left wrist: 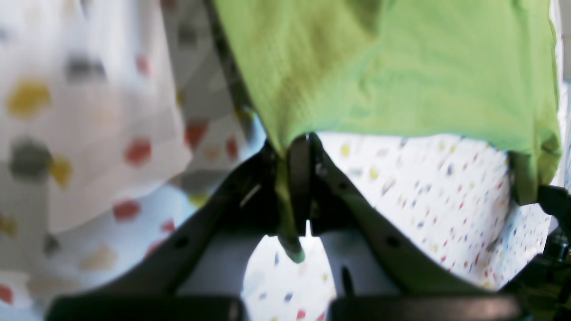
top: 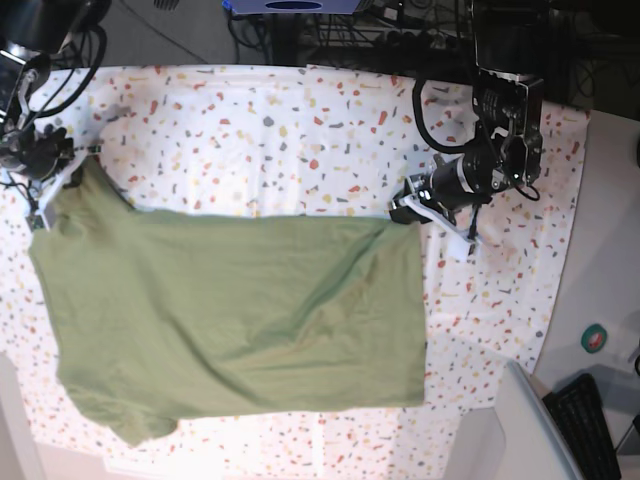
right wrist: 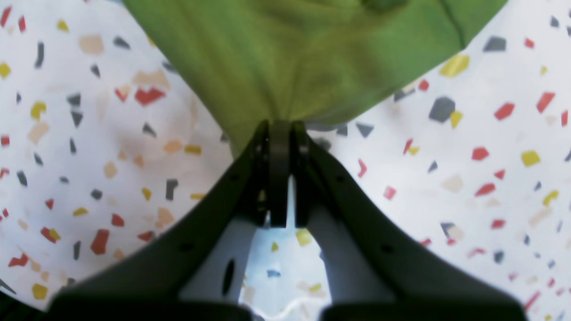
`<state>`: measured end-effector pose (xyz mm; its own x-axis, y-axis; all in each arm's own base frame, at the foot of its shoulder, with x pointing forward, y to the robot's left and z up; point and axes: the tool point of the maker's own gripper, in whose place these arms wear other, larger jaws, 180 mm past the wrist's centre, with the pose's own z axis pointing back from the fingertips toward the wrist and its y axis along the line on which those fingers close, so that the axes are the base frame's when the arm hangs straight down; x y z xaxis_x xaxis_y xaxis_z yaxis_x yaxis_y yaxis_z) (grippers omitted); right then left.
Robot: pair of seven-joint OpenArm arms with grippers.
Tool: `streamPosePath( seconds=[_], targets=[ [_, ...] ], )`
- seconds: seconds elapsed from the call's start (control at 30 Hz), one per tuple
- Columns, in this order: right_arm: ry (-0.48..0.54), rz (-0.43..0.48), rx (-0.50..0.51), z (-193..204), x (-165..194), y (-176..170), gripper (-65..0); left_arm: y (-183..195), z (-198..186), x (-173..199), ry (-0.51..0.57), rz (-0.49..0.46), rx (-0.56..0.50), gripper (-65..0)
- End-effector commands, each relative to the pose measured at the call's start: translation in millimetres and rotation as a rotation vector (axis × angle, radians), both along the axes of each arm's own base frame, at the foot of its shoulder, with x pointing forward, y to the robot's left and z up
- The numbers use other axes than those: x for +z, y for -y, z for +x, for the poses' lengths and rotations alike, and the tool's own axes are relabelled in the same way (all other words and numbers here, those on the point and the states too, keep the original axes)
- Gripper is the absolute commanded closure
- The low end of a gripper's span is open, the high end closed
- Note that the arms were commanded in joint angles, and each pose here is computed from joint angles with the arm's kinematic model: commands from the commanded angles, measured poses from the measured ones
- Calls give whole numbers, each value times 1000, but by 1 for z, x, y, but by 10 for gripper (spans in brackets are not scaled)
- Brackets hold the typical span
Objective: Layout the t-shirt on the table in an organized manner, then fold the t-shirt properly
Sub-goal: 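Release the left gripper and move it along the shirt edge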
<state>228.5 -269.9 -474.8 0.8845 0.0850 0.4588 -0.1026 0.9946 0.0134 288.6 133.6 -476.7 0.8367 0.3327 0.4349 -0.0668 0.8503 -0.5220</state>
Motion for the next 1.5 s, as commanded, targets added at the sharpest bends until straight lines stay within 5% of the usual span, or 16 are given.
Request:
streamPosePath(
  seconds=[0.0, 0.13, 0.37, 0.57, 0.87, 0.93, 1.07, 1.47],
  targets=[
    [68, -10, 2, 17, 15, 3, 0, -4, 16, 16, 60, 2, 5, 0],
    [99, -29, 10, 22, 27, 1, 0, -10, 19, 27, 95, 23, -5, -25],
    [78, -128, 34, 14, 54, 11, 0, -51, 31, 54, 173, 68, 76, -385],
    [24, -167, 38, 7, 60, 15, 0, -85, 21, 67, 205, 100, 167, -489],
    [14, -165, 37, 2, 56, 15, 0, -49, 21, 89, 279, 92, 75, -454],
    [14, -165, 37, 2, 56, 15, 0, -33, 40, 99, 314, 78, 35, -357],
    [13, -166, 40, 2, 56, 14, 0, 0, 74, 81, 263, 28, -27, 0],
    [11, -175, 38, 1, 57, 18, 0, -15, 111, 5, 152, 260, -83, 0]
  ],
)
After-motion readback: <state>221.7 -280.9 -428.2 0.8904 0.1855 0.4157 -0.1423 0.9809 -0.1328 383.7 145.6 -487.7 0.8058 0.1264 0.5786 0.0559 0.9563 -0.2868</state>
